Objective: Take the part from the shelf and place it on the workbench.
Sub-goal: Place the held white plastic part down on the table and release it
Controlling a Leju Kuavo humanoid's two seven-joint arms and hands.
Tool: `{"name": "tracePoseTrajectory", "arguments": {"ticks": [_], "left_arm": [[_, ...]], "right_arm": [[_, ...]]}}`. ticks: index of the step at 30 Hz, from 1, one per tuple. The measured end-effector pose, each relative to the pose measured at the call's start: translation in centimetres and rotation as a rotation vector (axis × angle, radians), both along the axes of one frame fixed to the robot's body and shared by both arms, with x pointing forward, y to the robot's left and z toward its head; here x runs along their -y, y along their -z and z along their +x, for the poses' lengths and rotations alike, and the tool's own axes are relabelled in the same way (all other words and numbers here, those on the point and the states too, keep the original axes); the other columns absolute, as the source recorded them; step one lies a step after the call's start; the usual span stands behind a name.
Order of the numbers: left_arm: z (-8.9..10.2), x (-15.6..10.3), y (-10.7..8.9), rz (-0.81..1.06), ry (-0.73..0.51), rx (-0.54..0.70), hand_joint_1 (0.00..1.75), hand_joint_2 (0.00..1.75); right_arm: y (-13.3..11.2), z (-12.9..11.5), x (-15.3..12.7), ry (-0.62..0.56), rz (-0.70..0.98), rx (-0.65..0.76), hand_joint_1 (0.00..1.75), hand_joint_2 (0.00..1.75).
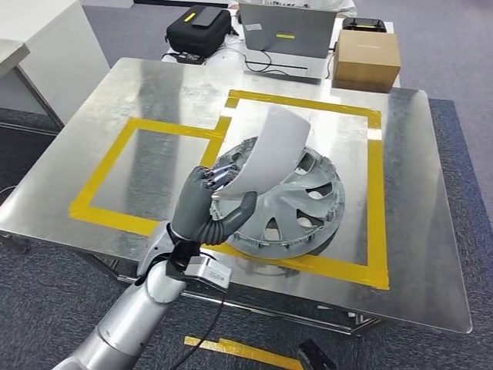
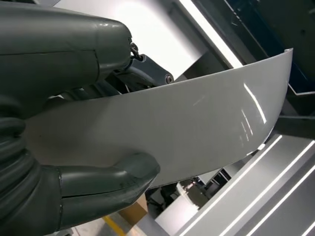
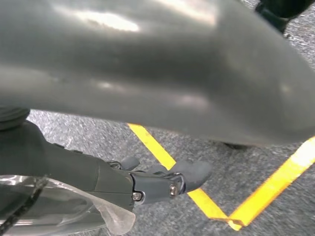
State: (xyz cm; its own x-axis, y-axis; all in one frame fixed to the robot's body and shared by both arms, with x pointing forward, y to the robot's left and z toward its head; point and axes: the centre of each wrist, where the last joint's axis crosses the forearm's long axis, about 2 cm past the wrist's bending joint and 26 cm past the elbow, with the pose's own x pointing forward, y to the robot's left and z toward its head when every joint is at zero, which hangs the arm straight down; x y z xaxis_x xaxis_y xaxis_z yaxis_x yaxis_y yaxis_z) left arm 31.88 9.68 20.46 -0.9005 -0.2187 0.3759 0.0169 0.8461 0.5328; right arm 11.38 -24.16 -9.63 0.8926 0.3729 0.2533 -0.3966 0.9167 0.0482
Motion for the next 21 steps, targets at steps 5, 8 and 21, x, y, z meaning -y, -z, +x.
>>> {"name": "tracePoseTrajectory", "arguments": {"ticks": [5,8,21], "left_arm": [[1.7,-0.3,-0.1,0.106,-0.082,0.064,1.75,1.75],[2.4,-0.6,0.4,0.142,-0.096,0.057,1.75,1.75],[7.8,-1.8,0.0,0.414,-0.317,0.196,1.75,1.75]], "right_arm": [[-0.1,0.4,-0.4,-0.018,-0.003,-0.007,0.00,0.00],[-0.1,0.4,-0.4,-0.022,-0.003,-0.009,0.00,0.00],[-0.4,1.0,-1.3,-0.087,-0.025,-0.021,0.00,0.00]]}}
